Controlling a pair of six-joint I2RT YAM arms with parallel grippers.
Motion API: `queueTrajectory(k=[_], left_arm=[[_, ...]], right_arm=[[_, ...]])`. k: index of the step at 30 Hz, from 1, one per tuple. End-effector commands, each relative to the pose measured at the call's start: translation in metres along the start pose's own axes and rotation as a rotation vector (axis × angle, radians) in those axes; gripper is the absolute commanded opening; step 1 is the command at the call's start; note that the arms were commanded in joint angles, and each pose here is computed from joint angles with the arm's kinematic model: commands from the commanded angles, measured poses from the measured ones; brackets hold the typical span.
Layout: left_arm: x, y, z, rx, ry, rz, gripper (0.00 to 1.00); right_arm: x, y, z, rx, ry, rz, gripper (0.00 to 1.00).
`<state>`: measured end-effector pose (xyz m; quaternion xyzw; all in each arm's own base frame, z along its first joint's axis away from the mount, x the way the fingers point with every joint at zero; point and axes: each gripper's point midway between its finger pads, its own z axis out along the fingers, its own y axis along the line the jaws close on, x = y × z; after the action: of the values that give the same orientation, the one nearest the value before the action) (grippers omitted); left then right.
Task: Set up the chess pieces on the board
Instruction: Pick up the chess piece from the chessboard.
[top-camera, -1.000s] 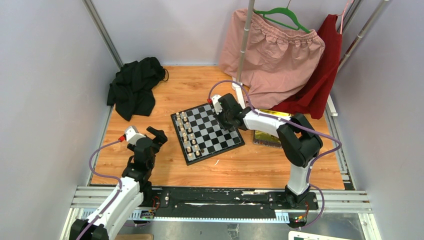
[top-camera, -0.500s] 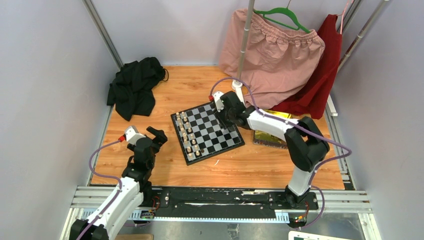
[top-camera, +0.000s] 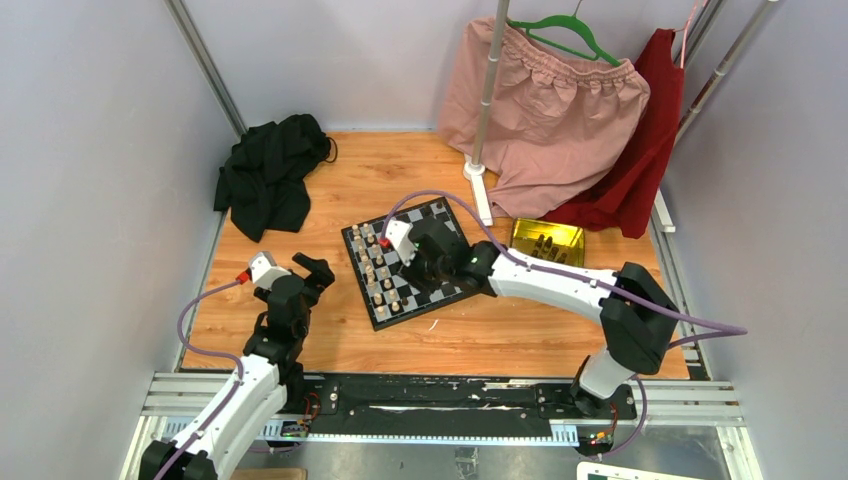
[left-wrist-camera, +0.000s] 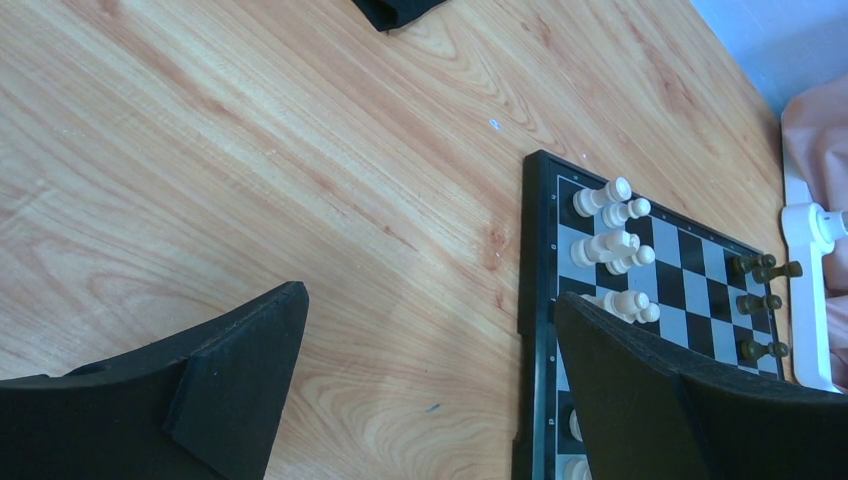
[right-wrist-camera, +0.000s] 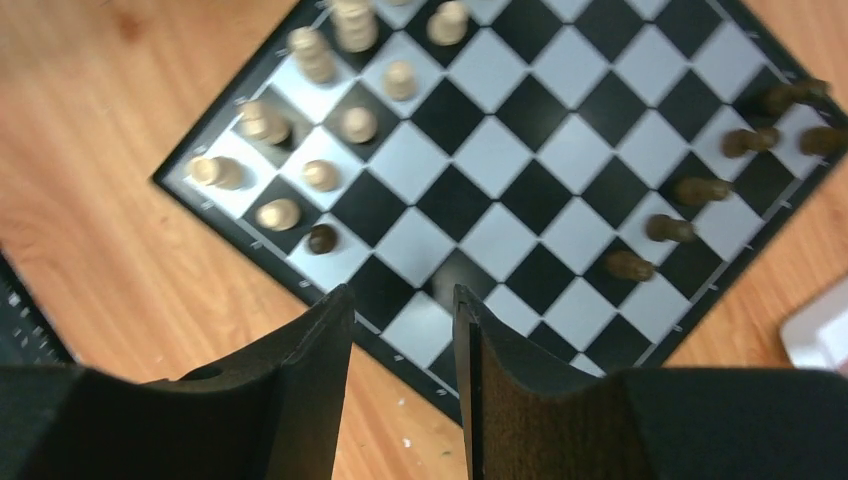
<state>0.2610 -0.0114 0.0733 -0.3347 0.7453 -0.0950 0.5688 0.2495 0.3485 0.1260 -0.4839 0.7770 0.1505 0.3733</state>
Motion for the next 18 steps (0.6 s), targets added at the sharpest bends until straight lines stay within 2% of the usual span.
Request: queueTrajectory(k=[1,7,18], left_arm=[[-0.001,0.004,0.0,-0.011,-0.014,0.004,1.0],[-0.001,0.004,0.0,-0.01,-0.015,0.004,1.0],[-0.002,0.004,0.0,-0.012,-0.017,0.004,1.0]], right_arm=[[0.02,0.037,-0.002,-0.131,0.073,-0.097,0.45],[0.03,0.058,0.008,-0.219,0.1,-0.116,0.45],[0.033,0.065,0.026,-0.258,0.117,-0.131,0.46]])
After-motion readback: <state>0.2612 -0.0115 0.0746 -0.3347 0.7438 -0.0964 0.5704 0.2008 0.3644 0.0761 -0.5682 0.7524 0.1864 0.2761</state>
